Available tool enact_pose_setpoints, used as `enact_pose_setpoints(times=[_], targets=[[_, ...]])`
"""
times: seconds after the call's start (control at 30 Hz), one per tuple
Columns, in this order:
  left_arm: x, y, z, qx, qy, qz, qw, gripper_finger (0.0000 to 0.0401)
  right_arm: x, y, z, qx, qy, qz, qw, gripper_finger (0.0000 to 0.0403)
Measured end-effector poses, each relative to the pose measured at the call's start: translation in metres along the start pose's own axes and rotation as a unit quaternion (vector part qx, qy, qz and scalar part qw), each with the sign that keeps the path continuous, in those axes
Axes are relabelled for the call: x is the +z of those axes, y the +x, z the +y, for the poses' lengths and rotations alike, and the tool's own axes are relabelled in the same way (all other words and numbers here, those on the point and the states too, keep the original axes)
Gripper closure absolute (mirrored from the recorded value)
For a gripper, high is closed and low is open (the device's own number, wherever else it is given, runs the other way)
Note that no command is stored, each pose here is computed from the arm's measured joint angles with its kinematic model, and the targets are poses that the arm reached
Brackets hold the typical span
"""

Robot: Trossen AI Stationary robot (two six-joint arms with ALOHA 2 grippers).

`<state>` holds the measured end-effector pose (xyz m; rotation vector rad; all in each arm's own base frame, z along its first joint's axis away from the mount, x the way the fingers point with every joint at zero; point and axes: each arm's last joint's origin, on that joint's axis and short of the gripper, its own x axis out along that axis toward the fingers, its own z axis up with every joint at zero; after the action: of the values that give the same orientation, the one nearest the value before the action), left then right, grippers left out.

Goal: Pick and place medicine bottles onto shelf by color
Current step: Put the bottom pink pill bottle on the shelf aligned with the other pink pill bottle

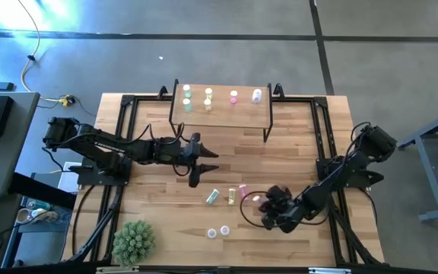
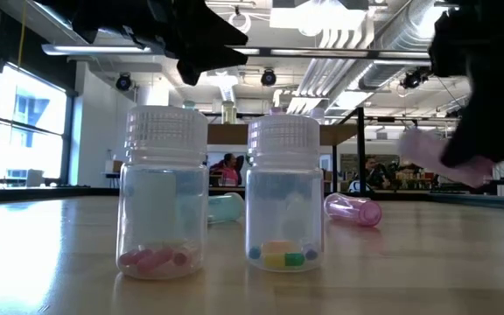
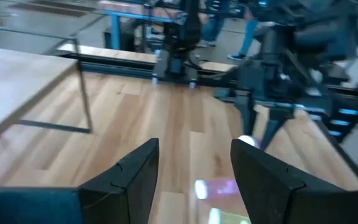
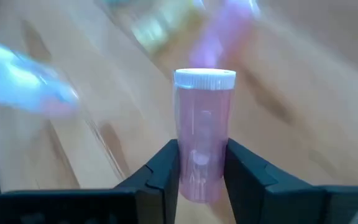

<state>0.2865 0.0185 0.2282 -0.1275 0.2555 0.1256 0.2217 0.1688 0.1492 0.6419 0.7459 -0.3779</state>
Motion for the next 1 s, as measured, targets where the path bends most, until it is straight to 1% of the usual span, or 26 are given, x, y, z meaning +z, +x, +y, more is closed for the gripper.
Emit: enact_pose_setpoints(times=[0.17,0.33,0.4,0.5,0.6,0.7,0.83,0.9,1.0], targets=[[0.000,0.000,-0.002,-0.029,0.000,0.004,1.000,0.0213,0.026,0.009,0.009,0.033,-0.060,-0.077,0.995,0.0308],[-0.001,0.000,-0.004,-0.060,0.000,0.008,0.998,0.0213,0.049,0.013,0.017,0.069,-0.130,-0.138,0.979,0.0307],[-0.001,0.000,-0.005,-0.070,0.001,0.009,0.998,0.0213,0.058,0.011,0.019,0.079,-0.159,-0.158,0.971,0.0307],[0.001,0.000,-0.005,-0.070,0.001,0.002,0.998,0.0213,0.073,0.002,0.021,0.084,-0.188,-0.191,0.960,0.0307],[0.003,0.000,-0.005,-0.071,0.001,-0.011,0.997,0.0213,0.089,-0.010,0.022,0.087,-0.215,-0.235,0.944,0.0307],[0.007,-0.001,-0.006,-0.072,0.001,-0.032,0.997,0.0213,0.104,-0.019,0.024,0.089,-0.246,-0.281,0.924,0.0307],[0.013,-0.001,-0.006,-0.074,0.001,-0.064,0.995,0.0213,0.120,-0.022,0.024,0.092,-0.289,-0.328,0.895,0.0307],[0.017,-0.002,-0.007,-0.077,0.001,-0.080,0.994,0.0213,0.127,-0.022,0.023,0.096,-0.299,-0.339,0.887,0.0307],[0.020,-0.003,-0.010,-0.082,0.002,-0.102,0.991,0.0213,0.136,-0.020,0.019,0.100,-0.300,-0.347,0.883,0.0307]])
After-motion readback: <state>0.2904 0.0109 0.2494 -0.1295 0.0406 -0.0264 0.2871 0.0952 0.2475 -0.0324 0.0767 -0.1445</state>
